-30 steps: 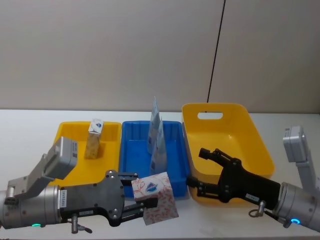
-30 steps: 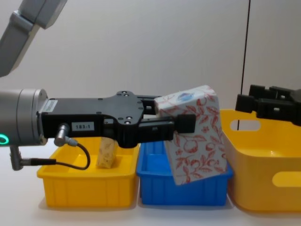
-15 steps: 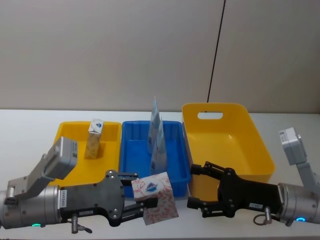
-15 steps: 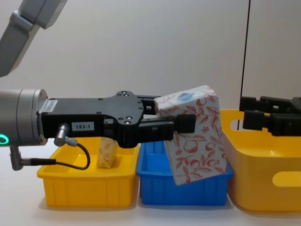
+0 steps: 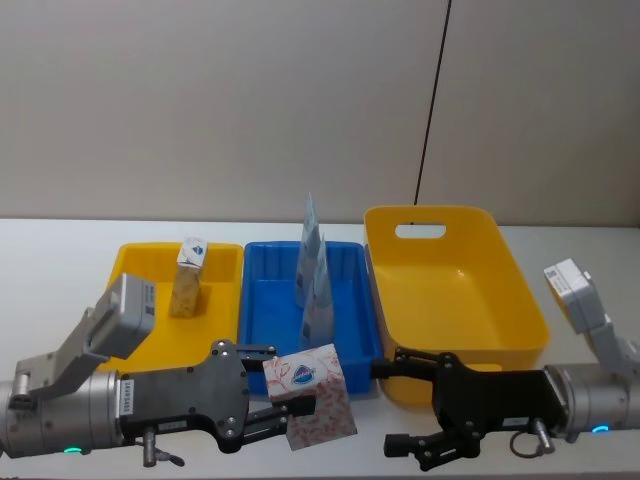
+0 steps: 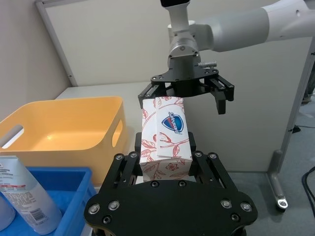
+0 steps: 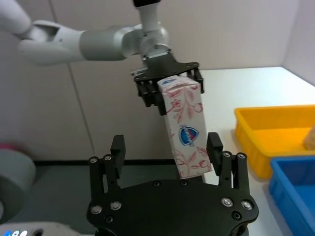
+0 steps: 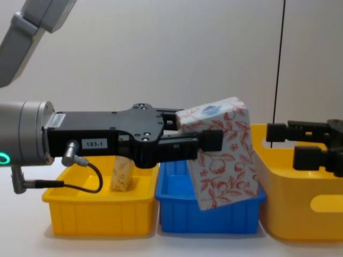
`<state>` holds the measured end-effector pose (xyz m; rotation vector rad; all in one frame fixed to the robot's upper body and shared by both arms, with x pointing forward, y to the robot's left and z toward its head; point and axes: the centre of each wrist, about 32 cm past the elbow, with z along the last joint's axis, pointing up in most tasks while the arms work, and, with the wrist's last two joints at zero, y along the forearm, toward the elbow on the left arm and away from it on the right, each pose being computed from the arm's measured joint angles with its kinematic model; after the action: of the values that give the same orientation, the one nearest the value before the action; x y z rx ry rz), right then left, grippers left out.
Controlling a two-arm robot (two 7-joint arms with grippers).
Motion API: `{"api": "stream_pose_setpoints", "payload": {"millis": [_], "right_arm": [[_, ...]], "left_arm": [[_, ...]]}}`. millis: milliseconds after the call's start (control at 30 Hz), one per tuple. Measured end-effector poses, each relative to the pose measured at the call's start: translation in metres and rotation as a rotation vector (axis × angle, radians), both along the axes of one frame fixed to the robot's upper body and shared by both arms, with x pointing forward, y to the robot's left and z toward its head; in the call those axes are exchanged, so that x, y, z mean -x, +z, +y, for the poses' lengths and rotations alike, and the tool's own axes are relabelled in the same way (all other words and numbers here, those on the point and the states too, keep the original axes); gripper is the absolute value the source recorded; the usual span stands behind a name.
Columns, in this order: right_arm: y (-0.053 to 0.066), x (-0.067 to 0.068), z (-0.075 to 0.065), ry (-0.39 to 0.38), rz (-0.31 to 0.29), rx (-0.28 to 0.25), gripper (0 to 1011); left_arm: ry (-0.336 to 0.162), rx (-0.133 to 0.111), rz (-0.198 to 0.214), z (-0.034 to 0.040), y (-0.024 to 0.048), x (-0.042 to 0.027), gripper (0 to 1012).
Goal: Bimanual collaborative sorting of washing and personal care products
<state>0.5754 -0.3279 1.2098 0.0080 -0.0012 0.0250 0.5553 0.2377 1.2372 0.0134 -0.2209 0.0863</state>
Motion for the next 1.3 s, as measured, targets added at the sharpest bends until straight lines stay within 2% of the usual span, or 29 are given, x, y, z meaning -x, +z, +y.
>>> {"api": "stream_pose_setpoints", "payload": {"millis": [233, 600, 1300], "right_arm": [[0.001, -0.021, 0.006, 0.084, -0.034, 0.008, 1000], [0.003, -0.039, 0.013, 0.119, -0.073, 0.009, 1000], [0.004, -0.048, 0.023, 0.145, -0.104, 0.033, 1000]], "left_arm": [[0.000, 0.000, 0.000, 0.0000, 0.0000, 0.0000, 407], [0.000, 0.000, 0.000, 0.0000, 0.0000, 0.0000, 407], [0.000, 0.000, 0.000, 0.0000, 0.0000, 0.0000, 407]]}}
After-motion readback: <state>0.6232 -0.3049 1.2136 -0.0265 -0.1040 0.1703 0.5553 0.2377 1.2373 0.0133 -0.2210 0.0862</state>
